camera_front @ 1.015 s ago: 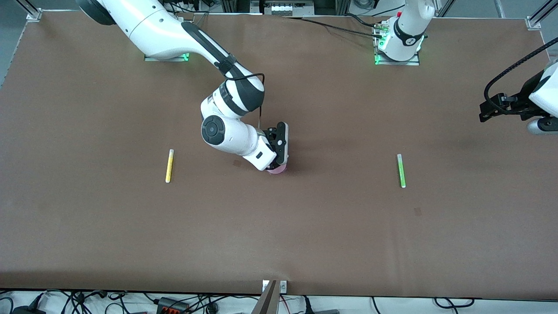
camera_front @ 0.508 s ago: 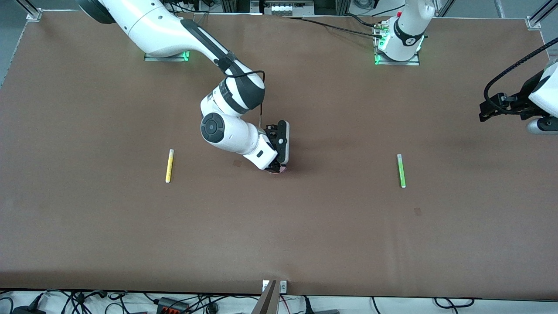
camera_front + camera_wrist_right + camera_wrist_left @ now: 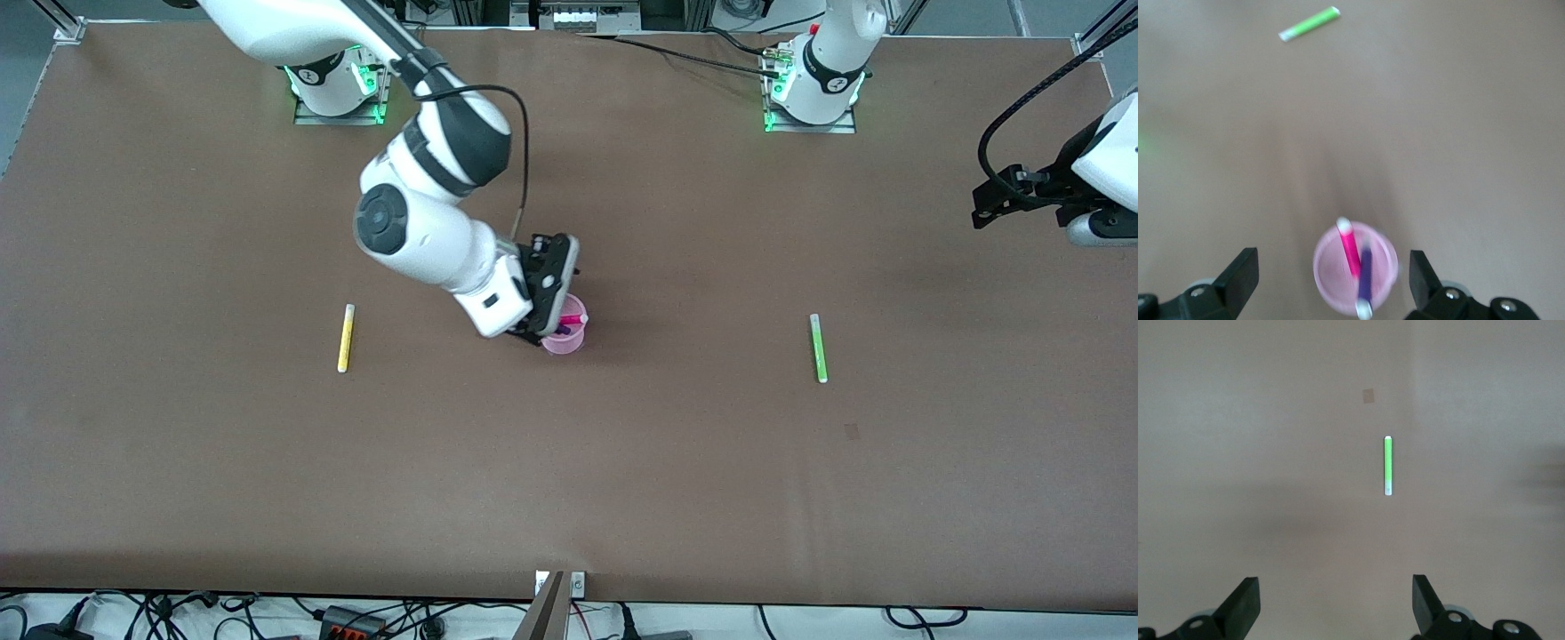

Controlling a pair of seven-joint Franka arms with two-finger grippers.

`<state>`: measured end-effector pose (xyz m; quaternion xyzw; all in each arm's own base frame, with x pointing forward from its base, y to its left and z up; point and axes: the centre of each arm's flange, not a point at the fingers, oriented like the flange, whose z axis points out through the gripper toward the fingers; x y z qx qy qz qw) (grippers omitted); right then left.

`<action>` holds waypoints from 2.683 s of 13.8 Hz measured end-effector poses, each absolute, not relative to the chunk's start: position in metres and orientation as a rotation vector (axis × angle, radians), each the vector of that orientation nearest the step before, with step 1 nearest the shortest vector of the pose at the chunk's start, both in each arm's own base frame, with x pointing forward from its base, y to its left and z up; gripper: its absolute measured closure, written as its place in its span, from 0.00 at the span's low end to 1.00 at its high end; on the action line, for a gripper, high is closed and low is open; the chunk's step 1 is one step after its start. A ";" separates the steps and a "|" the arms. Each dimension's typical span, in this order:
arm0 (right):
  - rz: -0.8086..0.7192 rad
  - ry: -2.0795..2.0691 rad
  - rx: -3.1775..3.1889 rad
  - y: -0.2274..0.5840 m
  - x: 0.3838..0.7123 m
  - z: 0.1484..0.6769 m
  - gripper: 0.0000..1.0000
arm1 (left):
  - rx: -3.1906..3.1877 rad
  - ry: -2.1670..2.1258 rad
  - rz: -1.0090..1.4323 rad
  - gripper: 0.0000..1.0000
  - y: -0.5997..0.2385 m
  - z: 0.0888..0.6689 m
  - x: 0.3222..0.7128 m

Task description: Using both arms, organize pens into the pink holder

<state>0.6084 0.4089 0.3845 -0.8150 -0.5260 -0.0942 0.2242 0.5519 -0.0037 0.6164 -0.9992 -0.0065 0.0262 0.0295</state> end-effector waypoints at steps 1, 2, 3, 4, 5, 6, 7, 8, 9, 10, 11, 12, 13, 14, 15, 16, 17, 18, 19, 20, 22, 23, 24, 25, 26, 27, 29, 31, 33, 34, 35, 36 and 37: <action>-0.214 -1.375 -2.297 0.386 0.620 0.383 0.00 | -3.082 -0.024 0.084 0.00 -0.002 0.615 0.551; -0.165 -1.297 -2.341 0.362 0.630 0.380 0.00 | -3.081 -0.026 0.087 0.00 -0.002 0.615 0.551; -0.123 -1.226 -2.384 0.339 0.639 0.379 0.00 | -3.081 -0.026 0.088 0.00 -0.001 0.614 0.551; -0.085 -1.163 -2.436 0.316 0.646 0.379 0.00 | -3.081 -0.025 0.088 0.00 -0.002 0.614 0.551; -0.043 -1.103 -2.502 0.296 0.651 0.381 0.00 | -3.081 -0.024 0.088 0.00 -0.002 0.614 0.551; 0.017 -1.020 -2.575 0.279 0.653 0.386 0.00 | -3.082 -0.024 0.086 0.00 -0.002 0.615 0.551; 0.074 -0.907 -2.647 0.268 0.651 0.392 0.00 | -3.082 -0.025 0.084 0.00 -0.002 0.615 0.551; 0.117 -0.783 -2.708 0.261 0.649 0.400 0.00 | -3.082 -0.025 0.082 0.00 -0.002 0.616 0.551; 0.152 -0.671 -2.753 0.256 0.647 0.409 0.00 | -3.082 -0.026 0.082 0.00 -0.002 0.616 0.551; 0.181 -0.580 -2.783 0.251 0.644 0.418 0.00 | -3.082 -0.024 0.082 0.00 -0.002 0.616 0.551; 0.210 -0.490 -2.809 0.244 0.642 0.425 0.00 | -3.082 -0.020 0.082 0.00 -0.004 0.616 0.551; 0.247 -0.401 -2.830 0.233 0.641 0.431 0.00 | -3.082 -0.016 0.083 0.00 -0.005 0.616 0.551; 0.297 -0.312 -2.849 0.220 0.639 0.434 0.00 | -3.082 -0.013 0.083 0.00 -0.006 0.616 0.551; 0.350 -0.231 -2.864 0.206 0.638 0.437 0.00 | -3.082 -0.011 0.083 0.00 -0.007 0.615 0.551; 0.390 -0.168 -2.877 0.191 0.638 0.440 0.00 | -3.082 -0.010 0.084 0.00 -0.007 0.615 0.551; 0.408 -0.125 -2.894 0.176 0.638 0.445 0.00 | -3.082 -0.009 0.085 0.00 -0.007 0.615 0.551; 0.408 -0.098 -2.921 0.161 0.640 0.451 0.00 | -3.082 -0.009 0.085 0.00 -0.007 0.615 0.550; 0.393 -0.076 -2.954 0.147 0.642 0.460 0.00 | -3.082 -0.009 0.085 0.00 -0.007 0.615 0.550; 0.362 -0.047 -2.984 0.132 0.646 0.470 0.00 | -3.082 -0.009 0.085 0.00 -0.007 0.615 0.550; 0.325 -0.008 -3.006 0.116 0.651 0.481 0.00 | -3.082 -0.009 0.085 0.00 -0.007 0.615 0.550; 0.268 0.085 -3.034 0.078 0.660 0.503 0.00 | -3.082 -0.011 0.086 0.00 -0.007 0.615 0.550; 0.246 0.130 -3.044 0.061 0.661 0.512 0.00 | -3.082 -0.011 0.086 0.00 -0.007 0.615 0.550; 0.217 0.174 -3.054 0.045 0.661 0.522 0.00 | -3.082 -0.010 0.086 0.00 -0.007 0.615 0.550; 0.189 0.216 -3.062 0.029 0.659 0.533 0.00 | -3.081 -0.008 0.088 0.00 -0.008 0.615 0.550; 0.164 0.253 -3.067 0.015 0.655 0.544 0.00 | -3.082 -0.002 0.090 0.00 -0.010 0.615 0.550; 0.141 0.267 -3.071 0.004 0.651 0.555 0.00 | -3.081 0.003 0.091 0.00 -0.011 0.615 0.550; 0.102 0.204 -3.090 -0.017 0.644 0.572 0.00 | -3.081 0.001 0.091 0.00 -0.011 0.615 0.550; 0.086 0.149 -3.123 -0.033 0.638 0.583 0.00 | -3.086 0.007 0.091 0.00 -0.010 0.615 0.550; 0.110 0.144 -3.137 -0.037 0.631 0.586 0.00 | -3.138 0.010 0.095 0.00 -0.014 0.614 0.550; 0.124 0.144 -3.137 -0.037 0.628 0.585 0.00 | -3.153 0.010 0.096 0.00 -0.015 0.614 0.550; 0.132 0.144 -3.136 -0.037 0.623 0.584 0.00 | -3.157 0.010 0.096 0.00 -0.015 0.614 0.550; 0.124 0.138 -3.136 -0.036 0.617 0.582 0.00 | -3.158 0.012 0.096 0.00 -0.015 0.614 0.550; 0.110 0.129 -3.136 -0.035 0.610 0.580 0.00 | -3.159 0.018 0.096 0.00 -0.015 0.614 0.550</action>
